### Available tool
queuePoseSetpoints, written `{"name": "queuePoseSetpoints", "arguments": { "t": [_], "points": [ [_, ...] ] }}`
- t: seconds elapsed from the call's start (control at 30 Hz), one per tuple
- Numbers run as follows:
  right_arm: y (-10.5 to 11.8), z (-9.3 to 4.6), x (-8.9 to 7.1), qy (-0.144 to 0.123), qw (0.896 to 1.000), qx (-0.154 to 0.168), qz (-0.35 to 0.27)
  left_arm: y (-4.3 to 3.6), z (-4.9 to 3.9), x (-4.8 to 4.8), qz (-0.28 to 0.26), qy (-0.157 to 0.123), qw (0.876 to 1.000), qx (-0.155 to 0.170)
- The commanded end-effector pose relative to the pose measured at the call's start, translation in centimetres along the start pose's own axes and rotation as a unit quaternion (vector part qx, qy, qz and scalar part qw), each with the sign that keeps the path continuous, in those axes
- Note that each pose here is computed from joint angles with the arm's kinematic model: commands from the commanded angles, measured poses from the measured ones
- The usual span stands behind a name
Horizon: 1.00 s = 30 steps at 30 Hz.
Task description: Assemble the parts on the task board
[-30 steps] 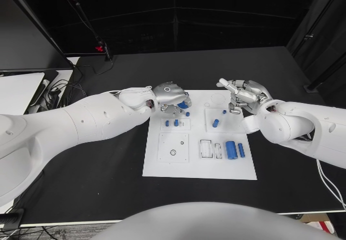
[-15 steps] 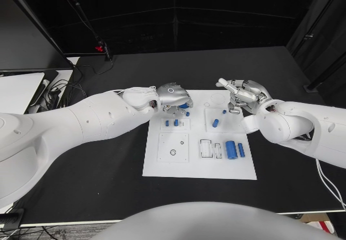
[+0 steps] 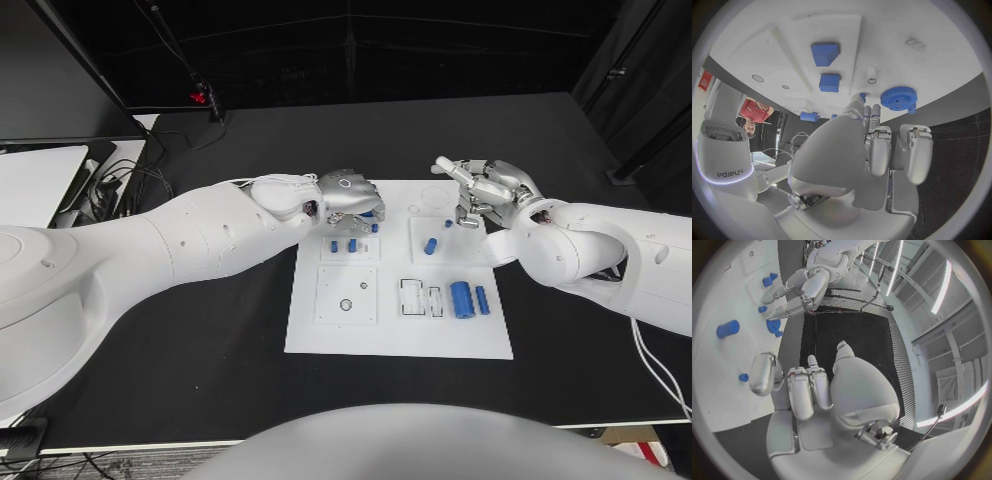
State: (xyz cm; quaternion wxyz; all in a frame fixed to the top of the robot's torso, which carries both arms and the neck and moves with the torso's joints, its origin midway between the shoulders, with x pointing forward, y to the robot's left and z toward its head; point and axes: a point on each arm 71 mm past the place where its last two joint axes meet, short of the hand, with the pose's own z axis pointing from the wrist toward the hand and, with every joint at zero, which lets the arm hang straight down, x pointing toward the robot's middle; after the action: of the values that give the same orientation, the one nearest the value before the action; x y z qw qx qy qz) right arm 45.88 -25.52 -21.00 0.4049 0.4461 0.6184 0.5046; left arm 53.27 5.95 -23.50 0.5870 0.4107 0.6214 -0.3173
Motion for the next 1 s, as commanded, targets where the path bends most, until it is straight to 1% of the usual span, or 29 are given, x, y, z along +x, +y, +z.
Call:
{"name": "queuePoseSetpoints", "arguments": {
  "t": [0.03,0.27,1.0],
  "points": [
    [0.17,0.02,0.21,0.006,1.000,-0.005,0.001,-0.03,0.13,0.20,-0.004,0.020,1.000,0.002],
    [0.17,0.05,0.31,0.007,1.000,-0.005,0.001,-0.18,0.43,0.16,-0.003,0.018,1.000,0.003],
    [0.19,0.11,0.49,0.010,1.000,-0.005,0.002,-0.24,0.70,0.56,0.002,0.046,0.999,0.003]
  ]
}}
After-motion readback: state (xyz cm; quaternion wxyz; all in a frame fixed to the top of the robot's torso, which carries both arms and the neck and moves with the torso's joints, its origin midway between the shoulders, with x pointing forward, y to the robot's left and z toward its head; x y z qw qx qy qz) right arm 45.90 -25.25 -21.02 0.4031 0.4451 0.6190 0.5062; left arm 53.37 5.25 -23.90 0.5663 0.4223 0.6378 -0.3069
